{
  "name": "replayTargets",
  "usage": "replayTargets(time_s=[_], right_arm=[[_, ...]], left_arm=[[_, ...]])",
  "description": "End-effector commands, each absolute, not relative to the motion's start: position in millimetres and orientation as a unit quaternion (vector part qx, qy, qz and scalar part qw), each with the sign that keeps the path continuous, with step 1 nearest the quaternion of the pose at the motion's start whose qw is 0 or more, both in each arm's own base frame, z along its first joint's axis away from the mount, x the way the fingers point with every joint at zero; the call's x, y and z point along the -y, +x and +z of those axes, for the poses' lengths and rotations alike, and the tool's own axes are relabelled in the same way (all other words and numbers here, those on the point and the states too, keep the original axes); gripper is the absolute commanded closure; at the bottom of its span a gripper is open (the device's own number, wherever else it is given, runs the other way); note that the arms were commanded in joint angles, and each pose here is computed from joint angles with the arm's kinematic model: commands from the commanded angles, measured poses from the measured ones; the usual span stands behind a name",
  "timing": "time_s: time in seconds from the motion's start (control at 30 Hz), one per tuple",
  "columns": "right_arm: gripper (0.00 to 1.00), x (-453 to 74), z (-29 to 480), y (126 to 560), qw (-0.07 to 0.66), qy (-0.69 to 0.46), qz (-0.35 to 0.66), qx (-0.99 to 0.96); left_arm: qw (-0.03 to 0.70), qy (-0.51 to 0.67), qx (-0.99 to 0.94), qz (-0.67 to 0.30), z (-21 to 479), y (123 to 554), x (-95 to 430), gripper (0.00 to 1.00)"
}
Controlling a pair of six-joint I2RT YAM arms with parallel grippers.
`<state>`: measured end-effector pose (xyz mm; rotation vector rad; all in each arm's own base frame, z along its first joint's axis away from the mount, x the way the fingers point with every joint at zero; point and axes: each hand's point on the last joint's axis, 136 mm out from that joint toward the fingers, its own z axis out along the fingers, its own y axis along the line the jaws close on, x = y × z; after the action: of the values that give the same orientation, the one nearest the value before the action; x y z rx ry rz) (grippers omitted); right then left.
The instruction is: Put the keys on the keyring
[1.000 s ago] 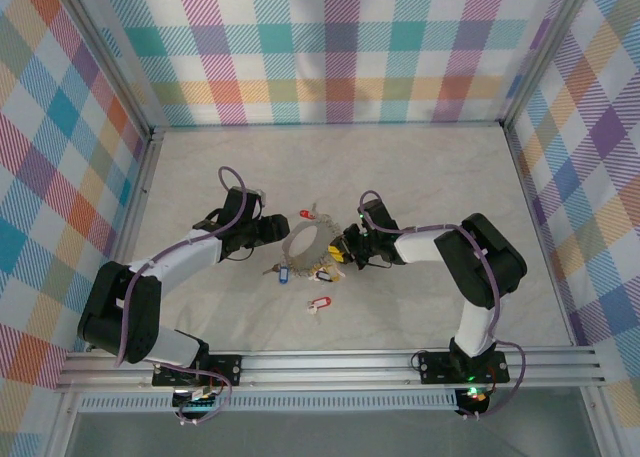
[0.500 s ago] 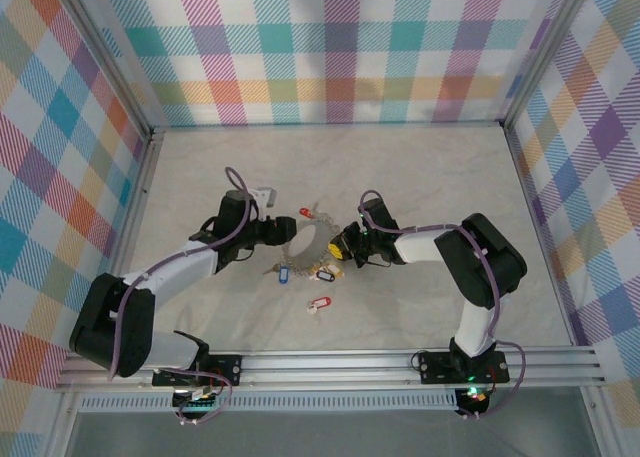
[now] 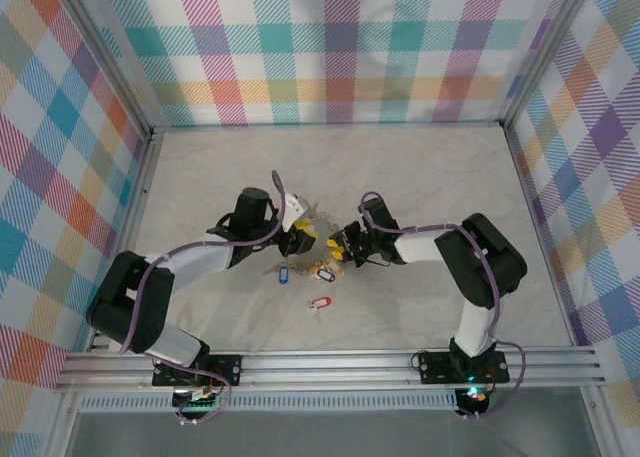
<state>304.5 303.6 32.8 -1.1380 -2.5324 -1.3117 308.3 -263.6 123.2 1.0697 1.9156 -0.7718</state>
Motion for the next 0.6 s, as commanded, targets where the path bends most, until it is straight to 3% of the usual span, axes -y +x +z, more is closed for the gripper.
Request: replayTargets(time_s=[0.0,0.3,0.57], right_arm=[[0.70,-298.7,50.7,310.5,0.015,-0.363,-0.445,0.818],[0.66,-261.6,93.4,312.4,-0.088,-0.243,-0.443,0.858],[0.53,-250.4,151.2,321.1,-0.276,0.117,-0.341,0.891]], left_arm=[[0.401,0.465,-0.730,-0.300,122.7,299.1,267.5,0.53],[0.431,0.449,-0.732,-0.278,135.2,297.8,256.9,0.53],[0.436,0.385,-0.770,-0.261,163.2,299.7,228.5,0.52]])
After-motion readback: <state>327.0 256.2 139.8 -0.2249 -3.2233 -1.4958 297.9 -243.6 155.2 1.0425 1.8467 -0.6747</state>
